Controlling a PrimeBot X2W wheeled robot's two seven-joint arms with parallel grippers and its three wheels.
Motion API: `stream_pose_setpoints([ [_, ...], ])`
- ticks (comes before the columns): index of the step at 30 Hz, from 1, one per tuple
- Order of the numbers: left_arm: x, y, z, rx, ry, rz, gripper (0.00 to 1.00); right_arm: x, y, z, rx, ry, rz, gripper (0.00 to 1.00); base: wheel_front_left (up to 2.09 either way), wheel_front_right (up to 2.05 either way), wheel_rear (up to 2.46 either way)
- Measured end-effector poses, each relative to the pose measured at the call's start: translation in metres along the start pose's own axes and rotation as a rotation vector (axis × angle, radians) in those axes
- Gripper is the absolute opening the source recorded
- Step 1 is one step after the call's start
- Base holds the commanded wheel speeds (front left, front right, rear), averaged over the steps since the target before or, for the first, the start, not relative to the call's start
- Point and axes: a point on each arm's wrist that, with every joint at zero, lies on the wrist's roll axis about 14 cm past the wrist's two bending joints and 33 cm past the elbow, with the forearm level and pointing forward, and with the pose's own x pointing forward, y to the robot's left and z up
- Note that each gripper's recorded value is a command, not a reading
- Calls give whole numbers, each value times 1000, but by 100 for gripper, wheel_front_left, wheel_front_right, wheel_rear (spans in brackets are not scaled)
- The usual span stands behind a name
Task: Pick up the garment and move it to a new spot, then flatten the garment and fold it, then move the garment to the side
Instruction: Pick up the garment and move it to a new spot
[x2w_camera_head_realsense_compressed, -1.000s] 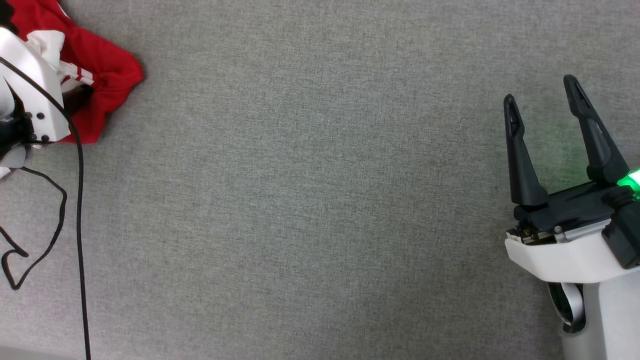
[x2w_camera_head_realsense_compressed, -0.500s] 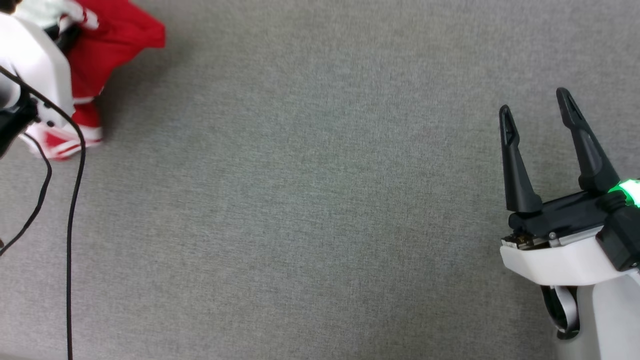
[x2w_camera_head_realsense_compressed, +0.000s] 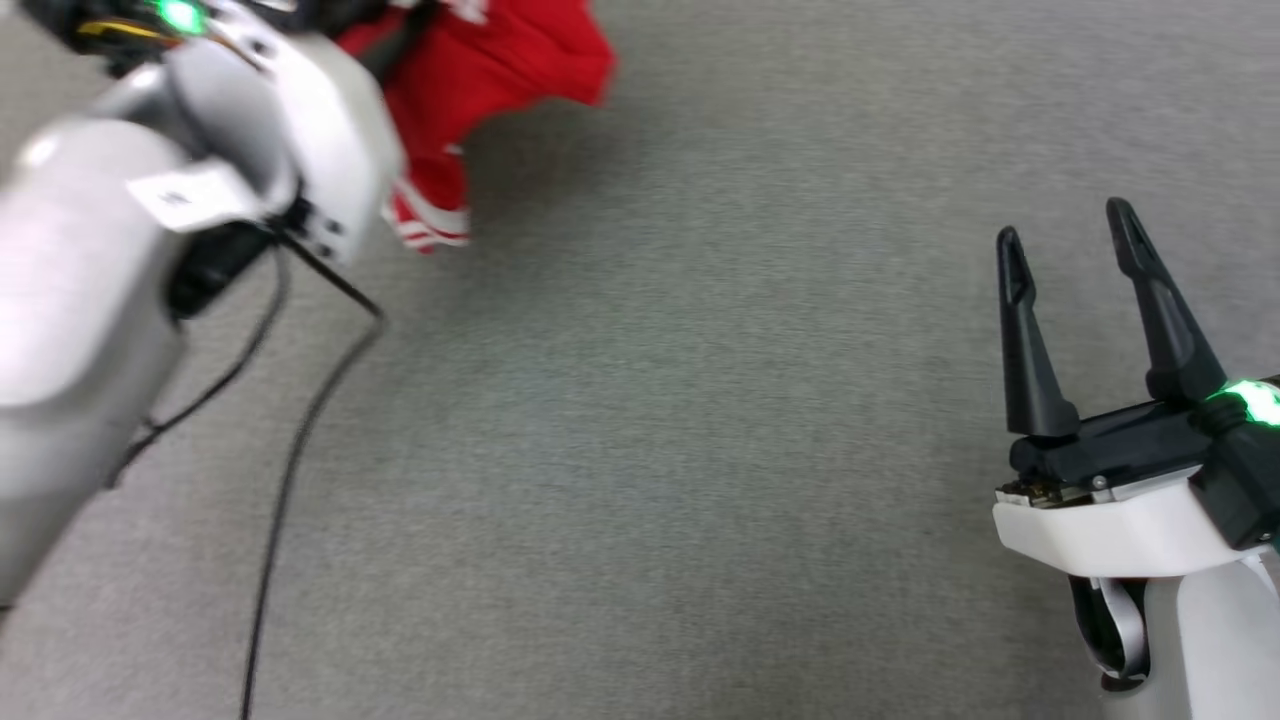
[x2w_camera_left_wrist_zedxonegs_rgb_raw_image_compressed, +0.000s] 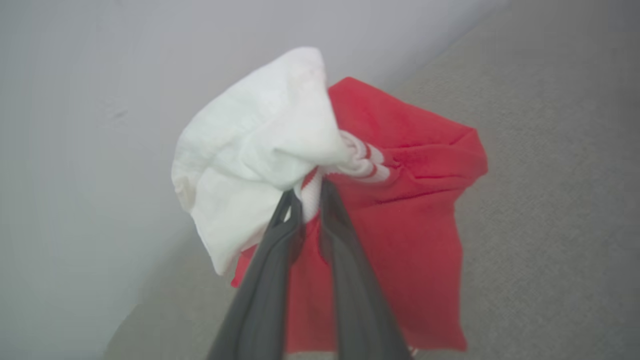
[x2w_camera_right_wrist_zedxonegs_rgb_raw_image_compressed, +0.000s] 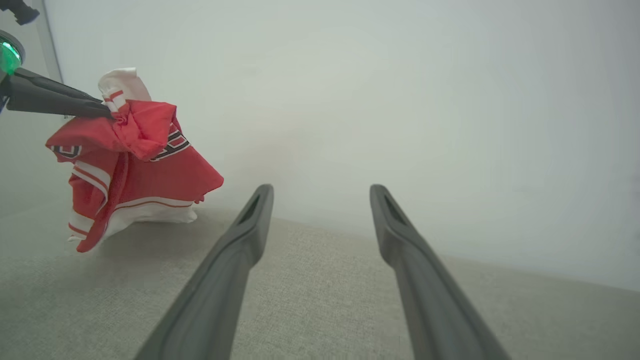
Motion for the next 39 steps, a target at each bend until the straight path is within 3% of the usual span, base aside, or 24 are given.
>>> stream_pose_setpoints([
  [13,68,-208,51,60,-185,-484,0,-37,-73,22,-79,1,-211,100,0,0,0],
  [20,76,-304,32,42,-162,-685,0,-51,-94,19,-96,27,-275,100,0,0,0],
  [31,51,-397,-22,5,-43,-863,0,-61,-108,12,-117,60,-315,100,0,0,0],
  [35,42,-406,-21,-3,-44,-882,0,-60,-107,11,-116,60,-312,100,0,0,0],
  [36,42,-404,-20,-5,-54,-878,63,-60,-107,11,-116,59,-311,100,0,0,0],
  [37,43,-402,-18,-11,-70,-872,100,-59,-107,12,-115,57,-309,100,0,0,0],
  [39,44,-395,-9,-38,-120,-853,100,-58,-105,14,-118,52,-304,100,0,0,0],
])
